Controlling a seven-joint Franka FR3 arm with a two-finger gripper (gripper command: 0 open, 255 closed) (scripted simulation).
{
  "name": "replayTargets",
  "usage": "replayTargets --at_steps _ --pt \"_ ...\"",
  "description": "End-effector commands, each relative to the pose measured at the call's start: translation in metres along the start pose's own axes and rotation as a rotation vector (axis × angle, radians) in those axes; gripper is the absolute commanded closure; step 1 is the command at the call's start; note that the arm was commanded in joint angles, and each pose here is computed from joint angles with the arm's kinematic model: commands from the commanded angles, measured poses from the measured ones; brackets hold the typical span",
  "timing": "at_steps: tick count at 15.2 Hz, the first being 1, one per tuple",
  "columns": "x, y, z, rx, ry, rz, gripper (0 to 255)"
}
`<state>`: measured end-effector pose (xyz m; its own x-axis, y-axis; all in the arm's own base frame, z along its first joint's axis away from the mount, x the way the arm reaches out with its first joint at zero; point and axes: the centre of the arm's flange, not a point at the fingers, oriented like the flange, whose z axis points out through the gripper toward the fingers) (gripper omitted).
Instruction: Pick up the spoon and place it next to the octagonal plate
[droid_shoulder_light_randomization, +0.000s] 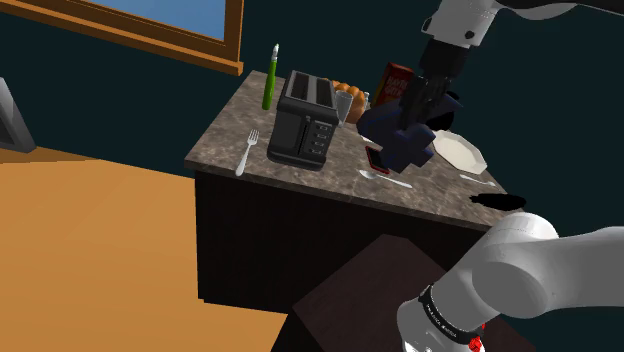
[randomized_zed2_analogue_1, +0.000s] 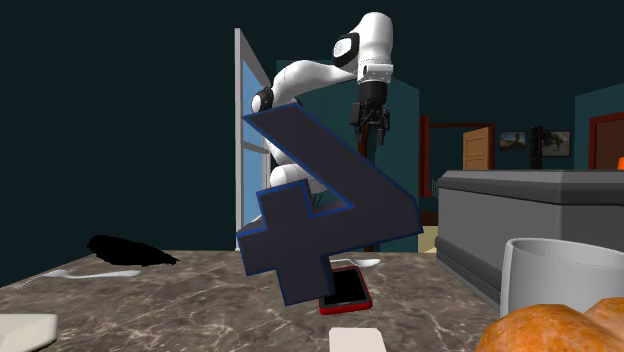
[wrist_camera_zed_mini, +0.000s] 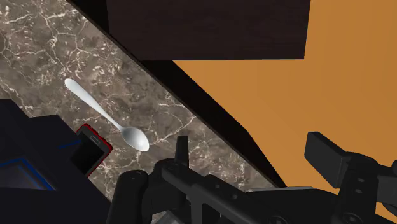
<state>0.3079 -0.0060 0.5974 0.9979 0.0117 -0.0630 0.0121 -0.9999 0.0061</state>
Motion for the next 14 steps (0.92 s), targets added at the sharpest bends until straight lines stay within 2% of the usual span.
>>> replayTargets --at_steps 1,14 --pt "0.000 0.000 0.000 0.000 0.000 0.000 0" --pt "0.029 0.096 0.128 -0.110 -0.067 -0.320 0"
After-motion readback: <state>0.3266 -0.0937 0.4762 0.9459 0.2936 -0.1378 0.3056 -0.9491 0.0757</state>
